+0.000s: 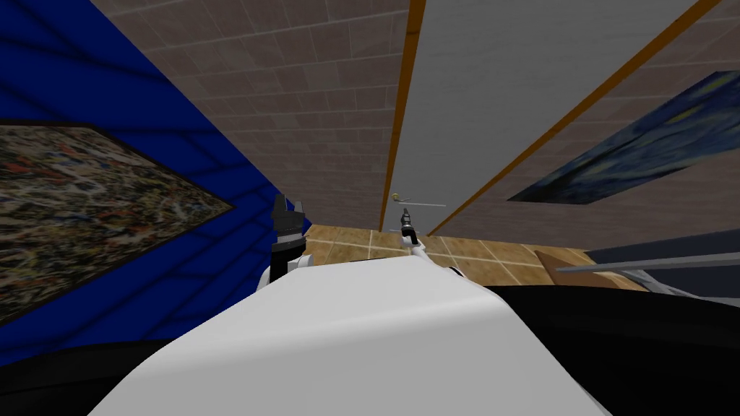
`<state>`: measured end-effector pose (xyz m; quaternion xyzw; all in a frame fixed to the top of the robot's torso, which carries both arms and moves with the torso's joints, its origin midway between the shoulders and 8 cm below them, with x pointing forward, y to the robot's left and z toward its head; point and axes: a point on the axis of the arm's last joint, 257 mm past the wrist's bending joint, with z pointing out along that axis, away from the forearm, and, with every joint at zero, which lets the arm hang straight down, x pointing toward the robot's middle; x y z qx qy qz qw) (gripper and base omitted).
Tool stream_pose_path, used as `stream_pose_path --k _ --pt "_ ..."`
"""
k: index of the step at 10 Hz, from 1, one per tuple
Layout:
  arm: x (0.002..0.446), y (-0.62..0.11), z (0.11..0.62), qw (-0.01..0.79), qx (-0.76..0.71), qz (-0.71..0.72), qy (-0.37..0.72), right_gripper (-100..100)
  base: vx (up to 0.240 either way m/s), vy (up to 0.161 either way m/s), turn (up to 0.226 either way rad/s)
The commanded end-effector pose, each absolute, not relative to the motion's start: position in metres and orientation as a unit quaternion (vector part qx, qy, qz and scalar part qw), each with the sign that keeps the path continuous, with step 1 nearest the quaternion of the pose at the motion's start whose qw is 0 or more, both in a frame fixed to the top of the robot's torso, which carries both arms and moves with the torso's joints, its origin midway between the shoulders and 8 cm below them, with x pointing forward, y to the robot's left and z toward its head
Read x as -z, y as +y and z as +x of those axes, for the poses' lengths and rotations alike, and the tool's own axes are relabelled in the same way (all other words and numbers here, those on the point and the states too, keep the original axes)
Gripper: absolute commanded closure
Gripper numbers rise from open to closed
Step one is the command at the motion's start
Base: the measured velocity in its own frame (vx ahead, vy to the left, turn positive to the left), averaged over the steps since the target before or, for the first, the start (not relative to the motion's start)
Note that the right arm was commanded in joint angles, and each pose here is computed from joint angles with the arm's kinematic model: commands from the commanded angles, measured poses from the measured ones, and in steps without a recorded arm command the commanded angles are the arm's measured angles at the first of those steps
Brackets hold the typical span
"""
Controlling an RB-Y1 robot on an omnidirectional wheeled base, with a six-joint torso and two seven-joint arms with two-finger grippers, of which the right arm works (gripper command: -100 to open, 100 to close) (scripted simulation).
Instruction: Pull the door open
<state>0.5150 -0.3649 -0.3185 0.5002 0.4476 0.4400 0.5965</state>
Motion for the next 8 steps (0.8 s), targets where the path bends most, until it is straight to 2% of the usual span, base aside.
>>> stream_pose_path --k 1,8 --pt "0.326 -0.37 0.516 0.593 -0.433 0.508 0.451 -100 0.069 -0.024 0.07" --pt "0.355 -0.39 0.518 0.581 -0.402 0.538 0.459 -100 0.074 -0.041 0.073"
